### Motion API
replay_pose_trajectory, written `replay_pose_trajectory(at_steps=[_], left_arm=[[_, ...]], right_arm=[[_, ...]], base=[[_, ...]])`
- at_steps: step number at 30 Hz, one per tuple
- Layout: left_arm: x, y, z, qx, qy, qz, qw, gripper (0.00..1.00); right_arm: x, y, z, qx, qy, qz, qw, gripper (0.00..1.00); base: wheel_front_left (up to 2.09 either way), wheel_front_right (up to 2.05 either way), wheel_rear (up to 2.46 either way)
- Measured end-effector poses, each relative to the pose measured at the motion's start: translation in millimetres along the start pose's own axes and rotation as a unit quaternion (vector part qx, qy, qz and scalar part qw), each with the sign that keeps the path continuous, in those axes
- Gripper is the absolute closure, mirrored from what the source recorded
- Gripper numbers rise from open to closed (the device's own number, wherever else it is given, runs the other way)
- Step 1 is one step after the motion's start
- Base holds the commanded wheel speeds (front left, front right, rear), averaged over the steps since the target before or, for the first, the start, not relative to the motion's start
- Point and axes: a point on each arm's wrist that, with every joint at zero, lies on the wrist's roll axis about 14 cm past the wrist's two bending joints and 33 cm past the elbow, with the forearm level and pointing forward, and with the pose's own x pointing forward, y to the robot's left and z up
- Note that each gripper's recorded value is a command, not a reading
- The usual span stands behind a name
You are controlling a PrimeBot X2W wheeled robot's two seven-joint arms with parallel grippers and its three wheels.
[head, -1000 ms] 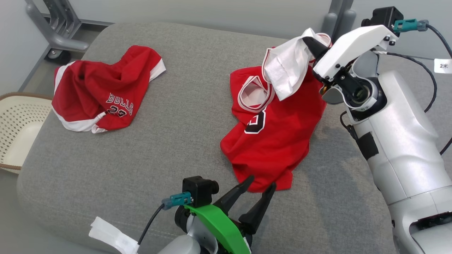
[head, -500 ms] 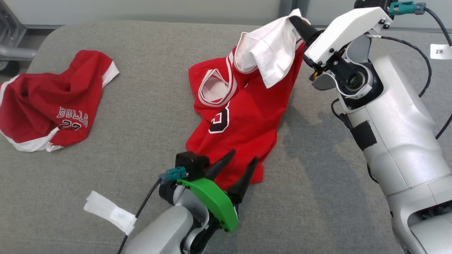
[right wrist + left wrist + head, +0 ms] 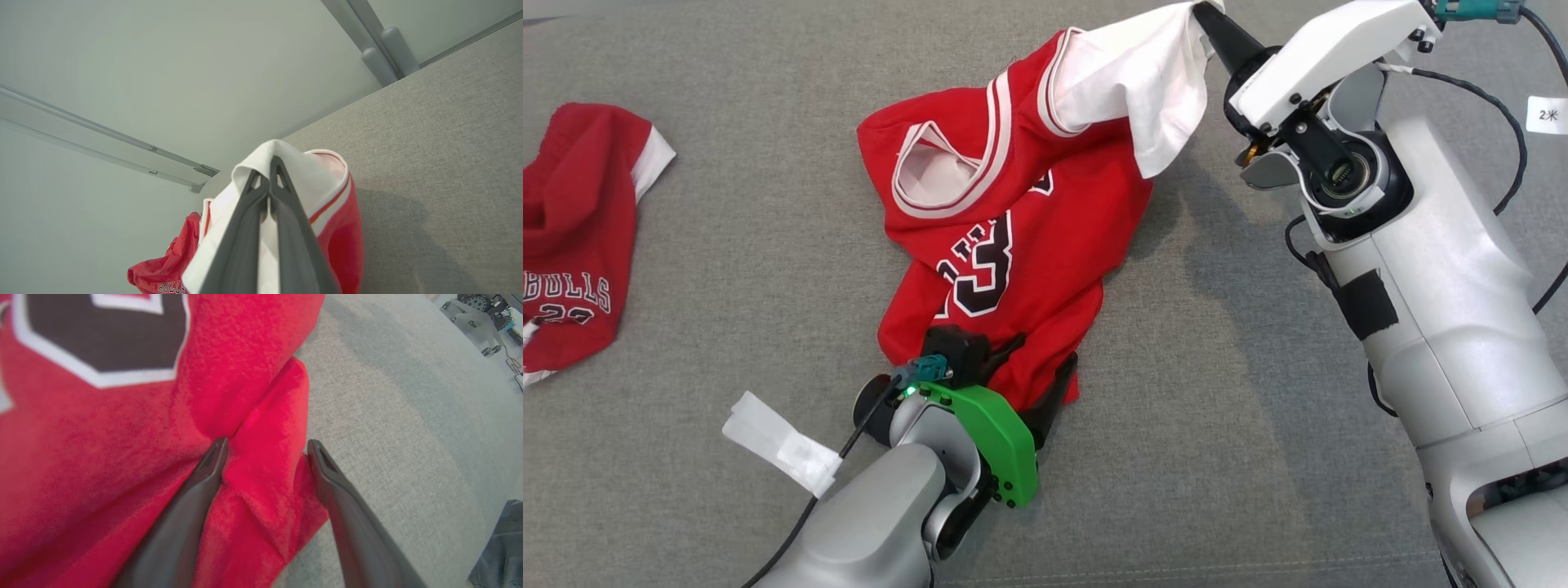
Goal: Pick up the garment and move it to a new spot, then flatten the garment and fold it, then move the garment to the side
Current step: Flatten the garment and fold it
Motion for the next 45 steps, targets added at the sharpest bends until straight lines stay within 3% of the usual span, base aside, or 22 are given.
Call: replay_pose_trajectory(at_steps=[5, 6, 7, 8, 15, 25, 30, 37, 39, 41, 45], left_arm=[[11.9, 7.5, -8.3, 0.018, 0.023, -0.005, 1.000, 0.00], [13.9, 8.5, -8.5, 0.021, 0.025, -0.005, 0.999, 0.34], [15.3, 9.0, -8.8, 0.022, 0.027, -0.007, 0.999, 0.76], [15.8, 9.9, -8.6, 0.021, 0.026, -0.007, 0.999, 1.00], [12.7, 13.3, 5.8, -0.021, 0.007, -0.007, 1.000, 1.00], [-0.9, -22.8, 57.6, -0.092, -0.056, -0.078, 0.991, 1.00], [-26.7, -39.3, 84.8, -0.143, -0.083, -0.118, 0.979, 1.00], [-81.3, -113.4, 143.8, -0.143, -0.114, -0.268, 0.946, 1.00], [-90.3, -106.2, 155.0, -0.126, -0.119, -0.268, 0.948, 1.00], [-94.0, -76.5, 163.8, -0.096, -0.122, -0.233, 0.960, 1.00], [-94.9, -54.2, 168.2, -0.085, -0.092, -0.211, 0.969, 1.00]], right_arm=[[0.9, -20.7, 2.6, 0.009, -0.013, -0.020, 1.000, 1.00], [1.0, -23.7, 3.0, 0.010, -0.014, -0.023, 1.000, 1.00], [0.9, -26.0, 3.2, 0.011, -0.015, -0.025, 1.000, 1.00], [0.8, -27.0, 3.6, 0.011, -0.018, -0.027, 0.999, 1.00], [-3.9, -24.4, 12.8, 0.016, -0.039, -0.027, 0.999, 1.00], [-29.7, -21.6, 43.6, 0.071, -0.103, -0.012, 0.992, 1.00], [-56.3, -5.0, 63.1, 0.105, -0.146, 0.028, 0.983, 1.00], [-116.0, 22.1, 99.8, 0.140, -0.229, 0.092, 0.959, 1.00], [-133.6, 26.7, 104.4, 0.152, -0.246, 0.107, 0.951, 1.00], [-148.7, 26.5, 106.4, 0.161, -0.262, 0.112, 0.945, 1.00], [-162.0, 6.0, 85.3, 0.186, -0.253, 0.085, 0.946, 1.00]], base=[[0.00, 0.00, 0.00], [0.00, 0.00, 0.00], [0.00, 0.00, 0.00], [0.00, 0.00, 0.00], [0.00, 0.00, 0.00], [0.00, 0.00, 0.00], [0.00, 0.00, 0.00], [0.00, 0.00, 0.00], [0.00, 0.00, 0.00], [0.00, 0.00, 0.00], [0.00, 0.00, 0.00]])
